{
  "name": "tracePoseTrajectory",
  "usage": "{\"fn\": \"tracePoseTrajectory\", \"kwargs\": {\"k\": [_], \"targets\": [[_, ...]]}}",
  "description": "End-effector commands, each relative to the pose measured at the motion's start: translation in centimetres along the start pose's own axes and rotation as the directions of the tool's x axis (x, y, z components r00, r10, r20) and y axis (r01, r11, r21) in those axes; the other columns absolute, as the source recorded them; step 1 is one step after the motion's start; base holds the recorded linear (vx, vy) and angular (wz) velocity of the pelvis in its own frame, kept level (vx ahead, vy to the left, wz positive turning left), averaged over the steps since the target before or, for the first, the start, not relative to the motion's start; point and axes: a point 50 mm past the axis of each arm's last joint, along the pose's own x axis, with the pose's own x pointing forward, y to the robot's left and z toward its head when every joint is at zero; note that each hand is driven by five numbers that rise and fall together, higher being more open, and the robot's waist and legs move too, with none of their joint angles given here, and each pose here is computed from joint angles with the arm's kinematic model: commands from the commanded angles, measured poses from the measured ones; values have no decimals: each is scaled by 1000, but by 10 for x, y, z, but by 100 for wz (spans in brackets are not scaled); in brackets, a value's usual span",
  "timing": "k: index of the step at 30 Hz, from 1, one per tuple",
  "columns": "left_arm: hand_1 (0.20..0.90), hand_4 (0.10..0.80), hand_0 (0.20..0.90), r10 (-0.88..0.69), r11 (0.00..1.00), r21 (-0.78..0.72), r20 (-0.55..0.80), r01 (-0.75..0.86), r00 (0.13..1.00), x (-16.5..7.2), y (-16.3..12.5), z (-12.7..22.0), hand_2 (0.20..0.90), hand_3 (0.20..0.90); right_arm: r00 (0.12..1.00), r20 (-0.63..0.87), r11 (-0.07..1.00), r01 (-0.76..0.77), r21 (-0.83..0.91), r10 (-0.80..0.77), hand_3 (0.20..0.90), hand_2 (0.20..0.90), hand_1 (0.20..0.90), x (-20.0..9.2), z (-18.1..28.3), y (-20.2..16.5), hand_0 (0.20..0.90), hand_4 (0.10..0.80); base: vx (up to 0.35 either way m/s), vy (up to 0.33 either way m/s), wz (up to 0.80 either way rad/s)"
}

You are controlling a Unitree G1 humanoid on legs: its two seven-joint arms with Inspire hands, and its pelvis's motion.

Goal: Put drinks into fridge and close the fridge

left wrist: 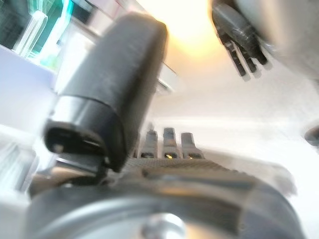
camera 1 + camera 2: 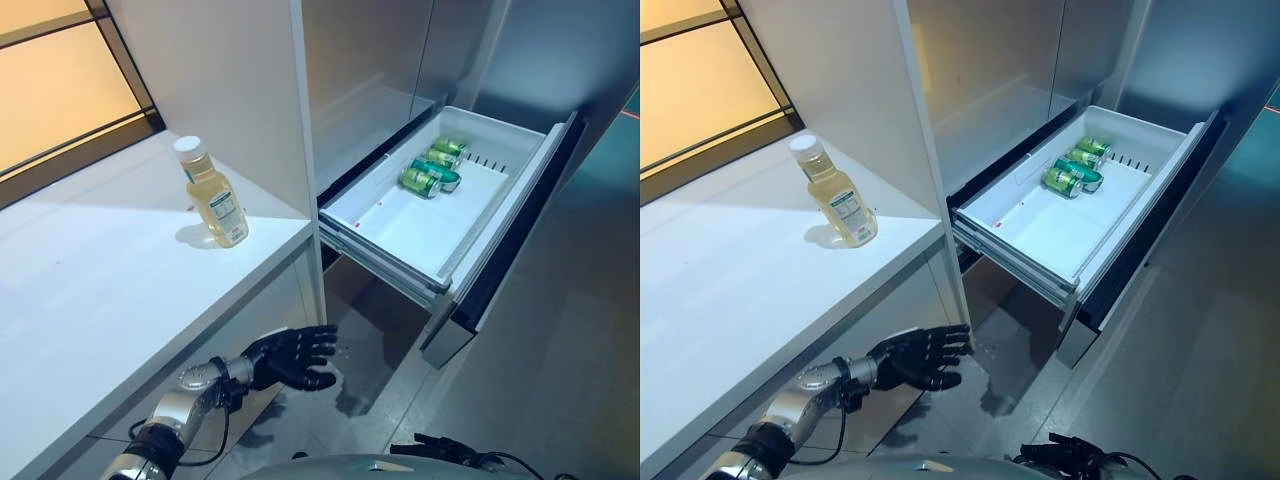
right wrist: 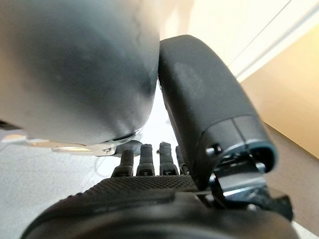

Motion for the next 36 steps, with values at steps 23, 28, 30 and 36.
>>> {"fn": "tracePoseTrajectory", "kwargs": {"k": [23, 28, 30, 36], "targets": [[900, 800, 900, -51, 586, 89, 996, -806, 73, -83, -64, 253, 900, 900, 998, -66, 1000, -7, -24, 6, 900, 900, 900, 4, -26, 18, 900, 800, 20, -13, 1], [900, 800, 900, 51, 451, 68, 994, -890, 102, -81, -48, 254, 900, 900, 998, -62, 1000, -8, -24, 6, 900, 900, 900, 5, -22, 18, 900, 800, 0, 0, 0], [900, 800, 900, 111, 406, 55, 988, -912, 109, -81, -36, 251, 900, 900, 998, -59, 1000, -9, -22, 8, 900, 900, 900, 5, -20, 19, 900, 800, 0, 0, 0], [900, 800, 900, 238, 274, -39, 971, -961, 29, -89, -8, 237, 900, 900, 999, -53, 1000, -4, -18, 3, 900, 900, 900, 5, -15, 17, 900, 800, 0, 0, 0]]}}
